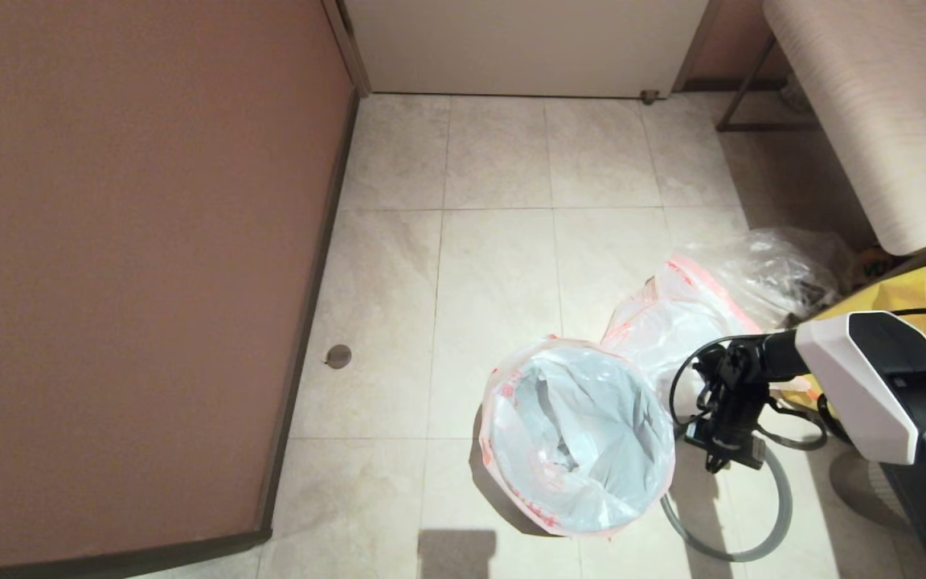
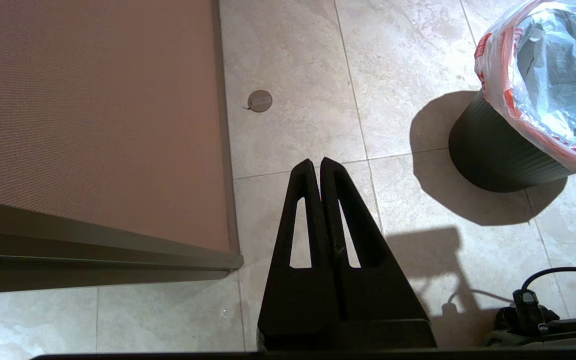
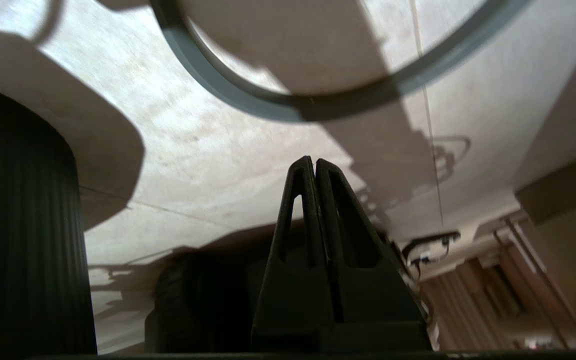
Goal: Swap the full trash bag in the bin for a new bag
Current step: Place the trash can ring on the trash can
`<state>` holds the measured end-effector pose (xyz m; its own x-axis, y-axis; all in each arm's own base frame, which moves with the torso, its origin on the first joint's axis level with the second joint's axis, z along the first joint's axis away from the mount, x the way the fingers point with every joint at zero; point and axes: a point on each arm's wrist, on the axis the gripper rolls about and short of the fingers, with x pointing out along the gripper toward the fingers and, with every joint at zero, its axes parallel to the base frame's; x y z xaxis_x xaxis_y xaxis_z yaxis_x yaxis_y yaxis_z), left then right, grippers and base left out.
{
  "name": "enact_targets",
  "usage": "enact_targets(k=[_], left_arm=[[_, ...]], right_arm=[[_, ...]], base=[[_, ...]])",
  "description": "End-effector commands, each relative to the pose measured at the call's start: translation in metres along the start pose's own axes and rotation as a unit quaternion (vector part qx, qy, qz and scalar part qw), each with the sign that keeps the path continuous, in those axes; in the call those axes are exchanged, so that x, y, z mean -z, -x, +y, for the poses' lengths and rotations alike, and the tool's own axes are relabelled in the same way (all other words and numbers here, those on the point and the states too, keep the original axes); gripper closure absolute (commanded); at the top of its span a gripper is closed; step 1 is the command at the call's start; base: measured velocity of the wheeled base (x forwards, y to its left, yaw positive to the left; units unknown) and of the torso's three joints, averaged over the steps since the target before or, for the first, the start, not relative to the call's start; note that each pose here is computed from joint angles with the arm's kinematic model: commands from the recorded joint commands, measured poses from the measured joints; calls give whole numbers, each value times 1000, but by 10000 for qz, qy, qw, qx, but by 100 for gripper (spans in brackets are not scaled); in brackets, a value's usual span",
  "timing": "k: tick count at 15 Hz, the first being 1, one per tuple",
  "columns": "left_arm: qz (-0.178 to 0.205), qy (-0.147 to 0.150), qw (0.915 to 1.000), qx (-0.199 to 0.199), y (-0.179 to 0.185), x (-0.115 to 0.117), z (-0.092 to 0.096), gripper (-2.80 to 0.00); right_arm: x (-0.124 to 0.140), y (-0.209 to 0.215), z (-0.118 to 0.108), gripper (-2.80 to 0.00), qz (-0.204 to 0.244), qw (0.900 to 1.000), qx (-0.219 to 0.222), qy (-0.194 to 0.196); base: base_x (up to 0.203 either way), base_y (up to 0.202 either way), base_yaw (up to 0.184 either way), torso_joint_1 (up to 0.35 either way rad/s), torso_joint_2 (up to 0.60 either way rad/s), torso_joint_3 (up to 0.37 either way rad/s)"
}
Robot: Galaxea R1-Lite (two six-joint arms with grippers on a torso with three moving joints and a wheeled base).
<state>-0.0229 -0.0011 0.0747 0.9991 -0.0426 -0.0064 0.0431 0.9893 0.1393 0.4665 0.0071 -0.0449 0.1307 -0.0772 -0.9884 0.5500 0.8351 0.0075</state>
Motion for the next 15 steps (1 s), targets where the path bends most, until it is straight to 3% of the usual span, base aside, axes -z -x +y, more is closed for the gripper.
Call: enact_targets(k=[1, 2, 5, 8, 10, 13, 15], left_arm=[[6, -5, 10000, 3, 0, 0, 0, 0], [6, -5, 10000, 3, 0, 0, 0, 0], [6, -5, 10000, 3, 0, 0, 0, 0], [6, -5, 10000, 3, 0, 0, 0, 0], [6, -5, 10000, 3, 0, 0, 0, 0], [6, -5, 10000, 3, 0, 0, 0, 0], [6, -5, 10000, 3, 0, 0, 0, 0]], right_arm=[[0, -13, 2, 0, -37, 9999, -25, 101], [-2, -12, 6, -280, -181, 9997, -126, 133], [-13, -10, 15, -280, -785, 9951, -500, 324], [-1, -4, 40, -280, -907, 9928, -785, 40], [9, -23, 45, -280, -751, 9950, -661, -41], [17, -44, 46, -280, -880, 9933, -214, 717], [8, -27, 50, -280, -1162, 9866, -428, 1059]], base=[[0, 0, 0, 0, 0, 0], [0, 0, 0, 0, 0, 0], [0, 0, 0, 0, 0, 0], [0, 0, 0, 0, 0, 0], [0, 0, 0, 0, 0, 0], [0, 0, 0, 0, 0, 0], [0, 0, 0, 0, 0, 0]])
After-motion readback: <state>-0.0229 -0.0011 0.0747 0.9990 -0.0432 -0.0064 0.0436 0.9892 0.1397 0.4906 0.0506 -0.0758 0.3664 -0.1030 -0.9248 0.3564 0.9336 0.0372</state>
